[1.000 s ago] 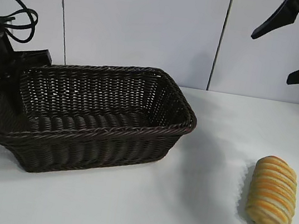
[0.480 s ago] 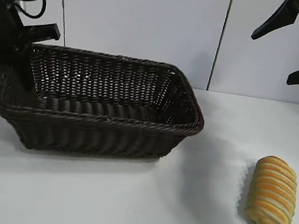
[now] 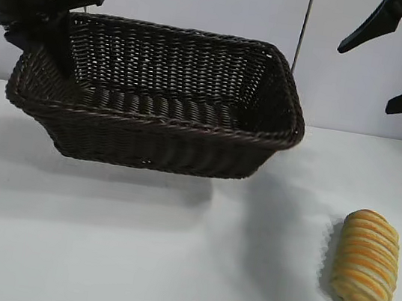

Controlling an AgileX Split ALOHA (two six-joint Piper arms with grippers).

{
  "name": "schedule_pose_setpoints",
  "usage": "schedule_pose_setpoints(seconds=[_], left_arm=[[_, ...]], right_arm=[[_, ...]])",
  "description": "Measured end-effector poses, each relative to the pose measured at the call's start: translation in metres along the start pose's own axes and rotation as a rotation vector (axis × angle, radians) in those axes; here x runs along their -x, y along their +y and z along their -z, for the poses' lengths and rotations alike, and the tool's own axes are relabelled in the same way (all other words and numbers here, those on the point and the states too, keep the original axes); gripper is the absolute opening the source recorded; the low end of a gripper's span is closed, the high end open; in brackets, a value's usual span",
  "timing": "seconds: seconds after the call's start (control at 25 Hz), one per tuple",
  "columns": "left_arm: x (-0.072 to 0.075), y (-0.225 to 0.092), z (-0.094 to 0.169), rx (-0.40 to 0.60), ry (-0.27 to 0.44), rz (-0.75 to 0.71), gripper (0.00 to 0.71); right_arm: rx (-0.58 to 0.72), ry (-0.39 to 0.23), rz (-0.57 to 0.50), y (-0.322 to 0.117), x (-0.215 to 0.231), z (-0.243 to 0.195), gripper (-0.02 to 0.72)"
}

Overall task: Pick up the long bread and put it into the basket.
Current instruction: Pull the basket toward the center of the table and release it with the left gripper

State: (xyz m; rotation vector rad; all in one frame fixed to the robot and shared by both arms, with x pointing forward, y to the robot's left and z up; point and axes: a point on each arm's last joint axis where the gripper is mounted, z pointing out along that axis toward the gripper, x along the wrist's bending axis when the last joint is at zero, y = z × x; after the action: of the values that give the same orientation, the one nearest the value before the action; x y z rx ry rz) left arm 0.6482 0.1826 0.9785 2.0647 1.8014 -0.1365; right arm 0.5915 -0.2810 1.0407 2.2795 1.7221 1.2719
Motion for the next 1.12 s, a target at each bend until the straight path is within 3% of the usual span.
schedule_pose_setpoints(seconds=[0.28,0.56,0.64,0.8,0.84,0.96,1.12], left_arm=[[-0.014,-0.001,-0.043,-0.062,0.012,0.033,0.098],[-0.016,0.000,-0.049,-0.057,0.007,0.047,0.106],[-0.016,0.000,-0.050,-0.056,0.007,0.048,0.188],[-0.015,0.001,-0.047,-0.053,0.005,0.047,0.552],[-0.014,0.001,-0.043,-0.044,0.004,0.046,0.599],[-0.009,0.006,-0.020,-0.001,0.027,0.027,0.671],[-0.004,0.017,0.023,0.072,0.128,-0.017,0.689]], right_arm=[[-0.002,0.001,0.000,0.000,0.000,0.000,0.683],[-0.008,0.003,0.000,-0.001,0.000,0.000,0.683],[-0.008,0.003,0.000,-0.001,0.000,0.000,0.683],[-0.008,0.003,0.000,-0.001,0.000,0.000,0.683],[-0.008,0.003,0.000,-0.001,0.000,0.000,0.683],[-0.008,0.003,0.000,-0.001,0.000,0.000,0.683],[-0.008,0.003,0.000,-0.001,0.000,0.000,0.683]])
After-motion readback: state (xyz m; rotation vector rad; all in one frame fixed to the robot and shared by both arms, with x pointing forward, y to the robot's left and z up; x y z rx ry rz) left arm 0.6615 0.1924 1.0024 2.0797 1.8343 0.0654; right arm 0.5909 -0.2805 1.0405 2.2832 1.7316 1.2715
